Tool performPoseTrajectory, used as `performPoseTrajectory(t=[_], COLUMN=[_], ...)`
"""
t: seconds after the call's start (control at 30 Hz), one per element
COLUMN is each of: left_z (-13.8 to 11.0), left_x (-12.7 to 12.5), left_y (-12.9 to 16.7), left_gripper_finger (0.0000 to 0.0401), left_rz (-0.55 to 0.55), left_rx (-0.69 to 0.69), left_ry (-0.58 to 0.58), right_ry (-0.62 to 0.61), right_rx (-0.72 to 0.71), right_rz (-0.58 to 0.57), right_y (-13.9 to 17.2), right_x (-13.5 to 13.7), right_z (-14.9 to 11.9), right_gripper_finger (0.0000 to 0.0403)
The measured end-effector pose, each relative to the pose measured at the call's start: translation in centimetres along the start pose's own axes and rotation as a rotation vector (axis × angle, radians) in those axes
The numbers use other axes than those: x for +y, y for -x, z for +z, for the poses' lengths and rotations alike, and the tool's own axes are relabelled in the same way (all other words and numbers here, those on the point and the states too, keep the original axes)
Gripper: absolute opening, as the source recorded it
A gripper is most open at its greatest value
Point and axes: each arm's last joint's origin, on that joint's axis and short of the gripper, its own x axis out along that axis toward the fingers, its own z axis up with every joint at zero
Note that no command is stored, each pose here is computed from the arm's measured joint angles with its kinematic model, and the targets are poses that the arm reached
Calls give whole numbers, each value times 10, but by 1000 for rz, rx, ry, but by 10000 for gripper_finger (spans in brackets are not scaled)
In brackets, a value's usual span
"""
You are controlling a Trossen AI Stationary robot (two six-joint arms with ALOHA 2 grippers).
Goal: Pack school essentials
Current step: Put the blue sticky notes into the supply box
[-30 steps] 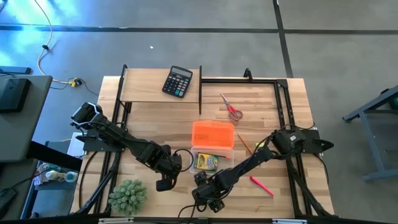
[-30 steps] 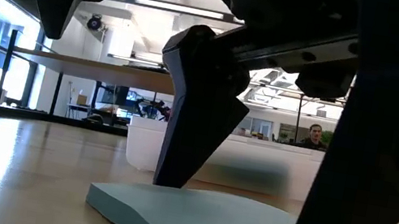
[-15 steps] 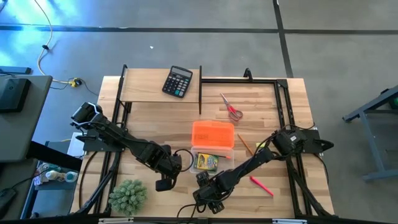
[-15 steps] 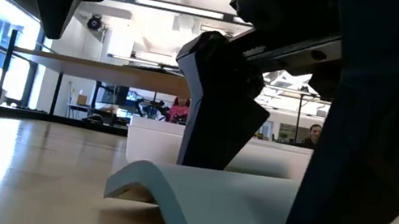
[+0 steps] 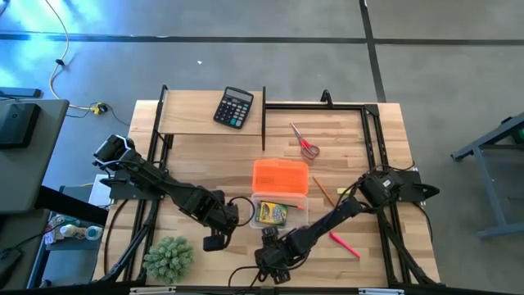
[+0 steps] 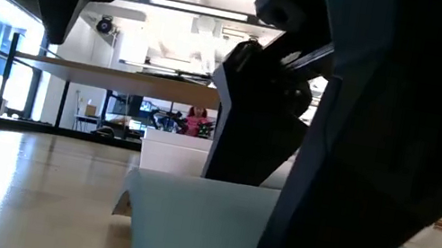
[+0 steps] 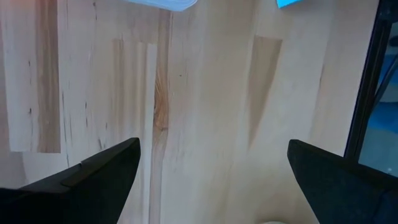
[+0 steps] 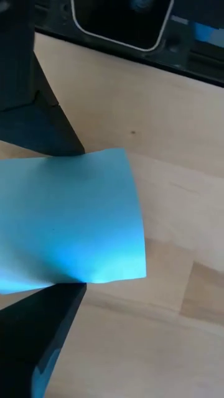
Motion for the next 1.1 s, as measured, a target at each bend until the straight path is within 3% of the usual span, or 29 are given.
performPoseTrajectory(t=[0.57, 1.1], left_z=[0, -1], left_x=[0, 0], left_y=[0, 0], left_gripper_finger=[395, 395], left_rz=[1, 3], left_rx=[2, 5], left_ry=[-16, -51], right_ry=[-289, -589], right_rx=[-14, -120], right_rz=[-83, -198], right_y=[10, 15], right_x=[20, 39], right_z=[-9, -17], right_gripper_finger=[325, 325])
